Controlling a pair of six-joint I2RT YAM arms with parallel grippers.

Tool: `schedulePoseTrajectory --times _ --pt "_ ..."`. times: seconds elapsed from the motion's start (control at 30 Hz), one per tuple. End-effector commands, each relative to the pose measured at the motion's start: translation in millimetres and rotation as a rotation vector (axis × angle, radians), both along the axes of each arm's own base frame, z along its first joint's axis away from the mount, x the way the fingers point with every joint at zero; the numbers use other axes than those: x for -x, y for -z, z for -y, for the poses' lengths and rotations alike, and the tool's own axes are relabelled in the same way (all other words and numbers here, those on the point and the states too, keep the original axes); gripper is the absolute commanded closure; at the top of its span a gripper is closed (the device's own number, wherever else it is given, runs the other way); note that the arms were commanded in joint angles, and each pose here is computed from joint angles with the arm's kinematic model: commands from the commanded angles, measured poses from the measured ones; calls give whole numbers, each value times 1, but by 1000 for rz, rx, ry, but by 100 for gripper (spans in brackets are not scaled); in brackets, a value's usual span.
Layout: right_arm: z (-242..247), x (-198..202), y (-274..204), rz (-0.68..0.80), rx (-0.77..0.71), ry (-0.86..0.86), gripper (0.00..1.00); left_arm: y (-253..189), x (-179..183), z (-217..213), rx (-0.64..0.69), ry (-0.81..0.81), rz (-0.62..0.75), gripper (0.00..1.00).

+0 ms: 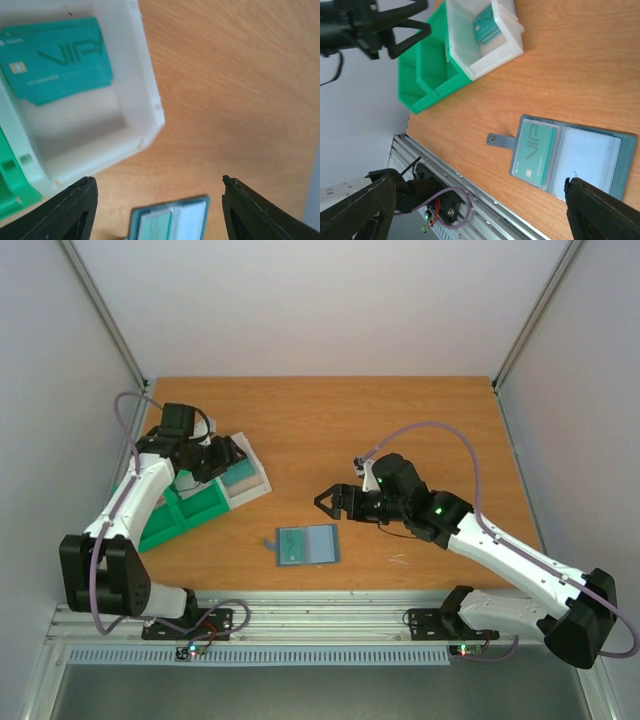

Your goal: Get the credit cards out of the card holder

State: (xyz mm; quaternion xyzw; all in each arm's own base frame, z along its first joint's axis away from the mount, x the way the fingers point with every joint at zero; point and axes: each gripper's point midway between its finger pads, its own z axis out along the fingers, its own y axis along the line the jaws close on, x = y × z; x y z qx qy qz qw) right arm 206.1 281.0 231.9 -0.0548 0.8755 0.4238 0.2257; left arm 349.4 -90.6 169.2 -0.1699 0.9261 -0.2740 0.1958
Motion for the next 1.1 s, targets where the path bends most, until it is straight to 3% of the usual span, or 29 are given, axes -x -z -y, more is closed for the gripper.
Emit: schedulePoseTrajectory --times 0.0,0.13,0.3,0.37,0.47,0.57,0.83,0.93,1.07 --pt "-7 0 16 -33 18 -24 11 -12 38 22 74 135 -18 31" --pt "-9 0 38 -84 47 -17 20 -14 68 41 153 204 -33 32" --pt "-12 0 56 -117 63 -16 46 -6 97 54 171 258 -59 35" --pt "-14 0 64 -136 75 -22 55 -1 107 61 178 284 -74 41" --pt "-19 0 76 -156 97 -32 64 4 117 70 194 305 -77 46" --pt "-24 -2 85 -160 111 -40 69 16 124 77 222 308 -92 48" --pt "-39 -6 120 -197 188 -88 74 49 139 95 249 326 -152 70" --pt "-44 -7 132 -217 196 -100 76 59 140 100 259 319 -158 84" --pt "-54 -5 145 -246 185 -125 78 75 143 106 248 318 -184 93"
